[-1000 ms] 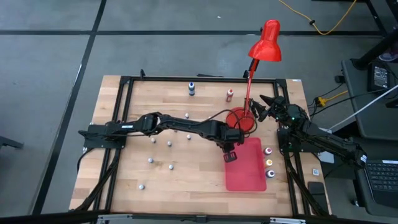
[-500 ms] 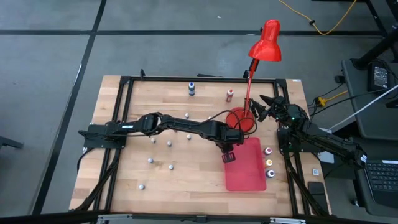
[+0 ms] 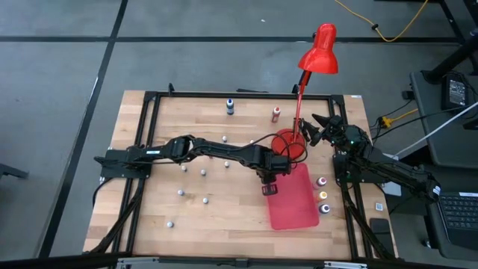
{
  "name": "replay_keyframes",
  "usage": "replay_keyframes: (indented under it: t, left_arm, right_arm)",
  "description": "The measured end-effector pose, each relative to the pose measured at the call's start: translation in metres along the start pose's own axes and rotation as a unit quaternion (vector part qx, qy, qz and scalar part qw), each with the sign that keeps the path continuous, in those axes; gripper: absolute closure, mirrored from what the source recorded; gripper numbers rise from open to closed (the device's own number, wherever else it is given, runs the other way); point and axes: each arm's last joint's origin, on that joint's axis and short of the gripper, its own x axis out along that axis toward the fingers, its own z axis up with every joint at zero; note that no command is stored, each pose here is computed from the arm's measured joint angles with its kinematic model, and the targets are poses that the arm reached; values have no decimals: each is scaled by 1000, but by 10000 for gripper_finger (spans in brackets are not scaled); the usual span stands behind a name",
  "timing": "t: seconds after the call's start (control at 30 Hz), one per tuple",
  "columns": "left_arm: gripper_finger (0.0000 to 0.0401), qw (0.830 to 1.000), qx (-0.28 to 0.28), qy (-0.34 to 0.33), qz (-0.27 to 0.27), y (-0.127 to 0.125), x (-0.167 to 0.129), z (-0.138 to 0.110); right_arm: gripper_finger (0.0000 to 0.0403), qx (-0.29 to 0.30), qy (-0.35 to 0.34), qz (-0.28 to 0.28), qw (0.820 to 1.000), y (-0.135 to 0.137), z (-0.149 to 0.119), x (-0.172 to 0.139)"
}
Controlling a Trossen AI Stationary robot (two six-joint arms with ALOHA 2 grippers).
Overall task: Pick & Place food coloring
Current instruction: Put the small pink food coloring bottle into the red bin, then put the small black food coloring bottle into the red bin
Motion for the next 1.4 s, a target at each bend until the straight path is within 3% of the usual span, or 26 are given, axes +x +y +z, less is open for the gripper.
replay_keyframes:
  t: [0.37, 0.53, 0.77, 1.17, 1.4]
  left_arm:
    - [348, 1000, 17, 3, -5, 0, 0, 0]
    - [319, 999, 38, 2, -10, 0, 0, 0]
    - [284, 999, 38, 1, -9, 0, 0, 0]
    - [276, 1000, 30, 6, -3, 5, -1, 0]
    - [252, 1000, 8, -16, -6, 7, -20, 5]
  right_arm:
    - [97, 0, 0, 0, 1000, 0, 0, 0]
    - [97, 0, 0, 0, 1000, 0, 0, 0]
    - [97, 0, 0, 0, 1000, 0, 0, 0]
    - [97, 0, 0, 0, 1000, 0, 0, 0]
    - [97, 1, 0, 0, 1000, 0, 0, 0]
